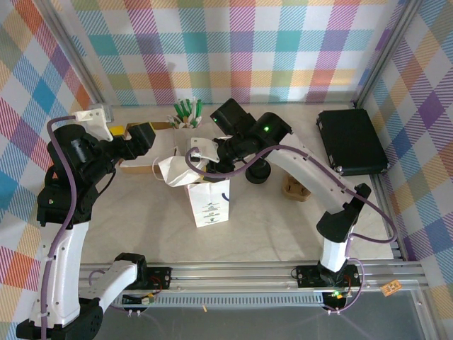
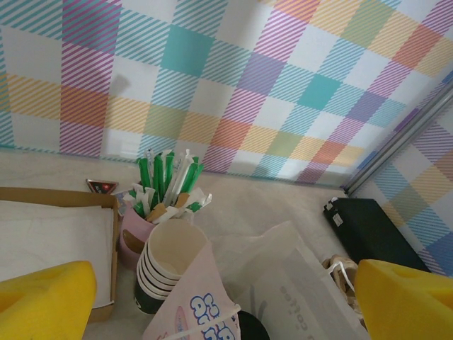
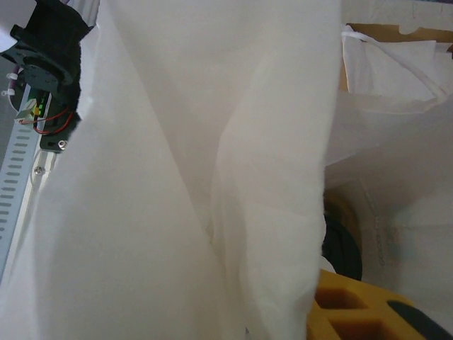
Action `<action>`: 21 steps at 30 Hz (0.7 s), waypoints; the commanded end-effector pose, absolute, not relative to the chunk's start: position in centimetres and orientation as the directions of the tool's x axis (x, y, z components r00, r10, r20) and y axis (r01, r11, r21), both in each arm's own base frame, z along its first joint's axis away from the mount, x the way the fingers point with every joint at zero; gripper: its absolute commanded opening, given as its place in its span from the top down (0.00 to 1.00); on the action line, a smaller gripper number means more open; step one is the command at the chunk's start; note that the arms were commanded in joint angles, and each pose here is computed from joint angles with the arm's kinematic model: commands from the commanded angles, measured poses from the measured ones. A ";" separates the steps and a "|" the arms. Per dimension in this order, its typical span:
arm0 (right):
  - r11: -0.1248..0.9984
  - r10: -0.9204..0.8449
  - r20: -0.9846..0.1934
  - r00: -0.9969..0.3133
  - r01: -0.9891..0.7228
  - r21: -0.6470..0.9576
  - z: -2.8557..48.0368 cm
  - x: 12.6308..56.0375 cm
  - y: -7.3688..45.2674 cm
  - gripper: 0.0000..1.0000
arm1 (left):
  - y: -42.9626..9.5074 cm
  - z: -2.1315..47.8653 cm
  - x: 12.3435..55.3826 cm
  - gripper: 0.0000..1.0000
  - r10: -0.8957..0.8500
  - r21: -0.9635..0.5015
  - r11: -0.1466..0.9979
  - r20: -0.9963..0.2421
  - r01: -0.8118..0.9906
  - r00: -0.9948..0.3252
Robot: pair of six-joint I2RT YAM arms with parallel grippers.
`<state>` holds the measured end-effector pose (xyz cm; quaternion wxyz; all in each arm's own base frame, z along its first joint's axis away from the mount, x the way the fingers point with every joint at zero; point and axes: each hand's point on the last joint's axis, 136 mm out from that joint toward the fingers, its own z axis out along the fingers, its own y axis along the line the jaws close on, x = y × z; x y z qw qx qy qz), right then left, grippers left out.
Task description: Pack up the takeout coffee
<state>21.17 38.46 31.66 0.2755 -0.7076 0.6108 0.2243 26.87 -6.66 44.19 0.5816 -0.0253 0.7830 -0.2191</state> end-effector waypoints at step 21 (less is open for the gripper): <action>0.004 -0.627 -0.779 0.013 -1.000 -0.020 36.6 21.7 38.2 0.25 | -6.8 44.3 27.2 0.07 -0.297 -0.379 0.898 -0.898 0.225 -0.325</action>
